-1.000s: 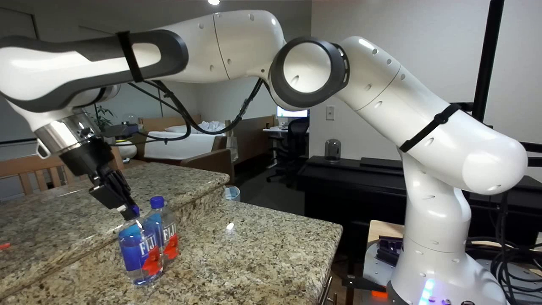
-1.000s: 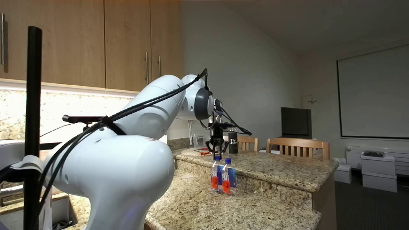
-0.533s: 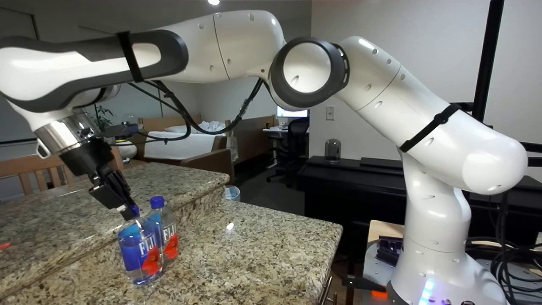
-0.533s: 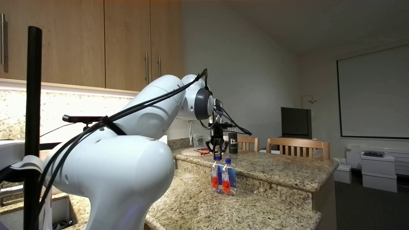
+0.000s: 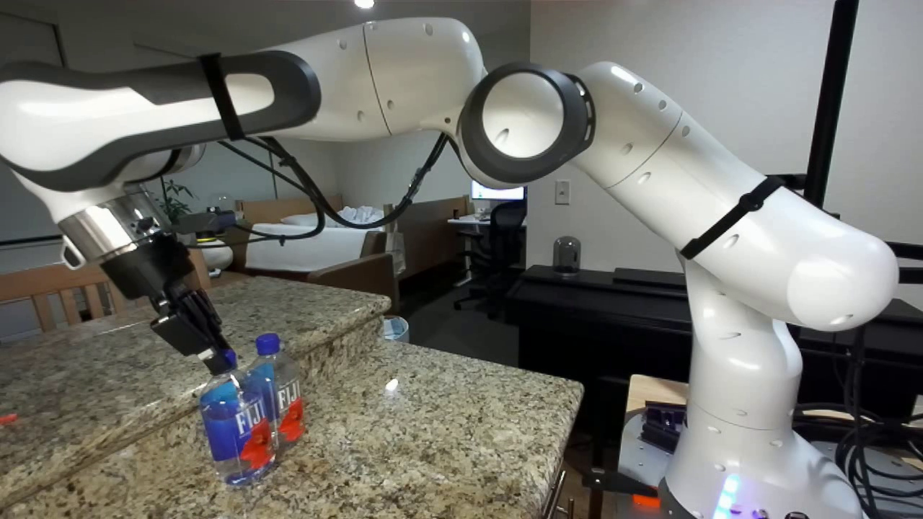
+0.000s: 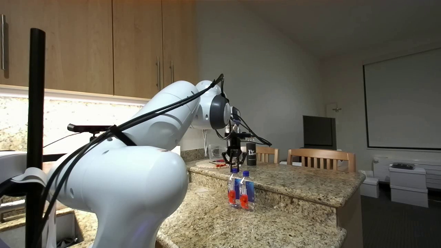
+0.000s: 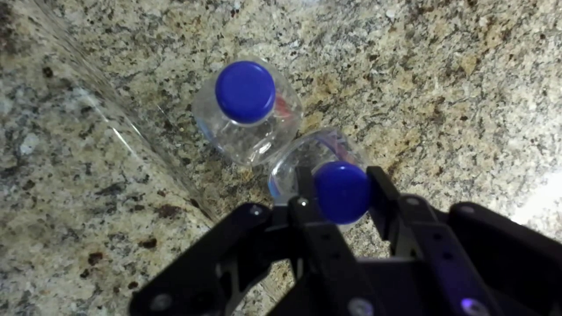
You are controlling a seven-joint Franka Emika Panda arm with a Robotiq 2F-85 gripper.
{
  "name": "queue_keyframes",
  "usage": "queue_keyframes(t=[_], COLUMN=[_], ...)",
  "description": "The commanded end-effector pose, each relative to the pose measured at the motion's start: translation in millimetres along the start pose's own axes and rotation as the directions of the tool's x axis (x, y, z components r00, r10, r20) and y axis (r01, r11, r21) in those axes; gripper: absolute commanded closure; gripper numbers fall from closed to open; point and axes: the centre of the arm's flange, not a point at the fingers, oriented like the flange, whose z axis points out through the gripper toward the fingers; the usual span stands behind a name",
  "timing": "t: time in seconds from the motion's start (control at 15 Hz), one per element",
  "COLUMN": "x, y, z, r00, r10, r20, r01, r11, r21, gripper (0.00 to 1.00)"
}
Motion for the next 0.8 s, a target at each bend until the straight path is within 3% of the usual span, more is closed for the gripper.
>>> queue_keyframes(t=[0.0,0.27,0.33,0.4,0.53,0.73], x=[-6.6,-7.1,-7.1,-7.2,-7.9,-8.6], y=[-0.7,-0.7,-0.5,-0.4,-0.3,0.5], z=[-6.4,-6.6,-6.5,-6.6,-7.7,-9.0], r00=[1.0,1.0,1.0,1.0,1.0,1.0], r10=[-0.003,-0.001,0.001,0.002,-0.002,0.0], r20=[-0.016,-0.019,-0.019,-0.021,-0.022,-0.025], r01=[0.003,0.0,-0.001,-0.002,0.002,0.0], r11=[1.0,1.0,1.0,1.0,1.0,1.0], r21=[-0.01,-0.008,-0.004,-0.001,0.001,0.002], gripper=[0.92,0.92,0.63,0.41,0.36,0.19])
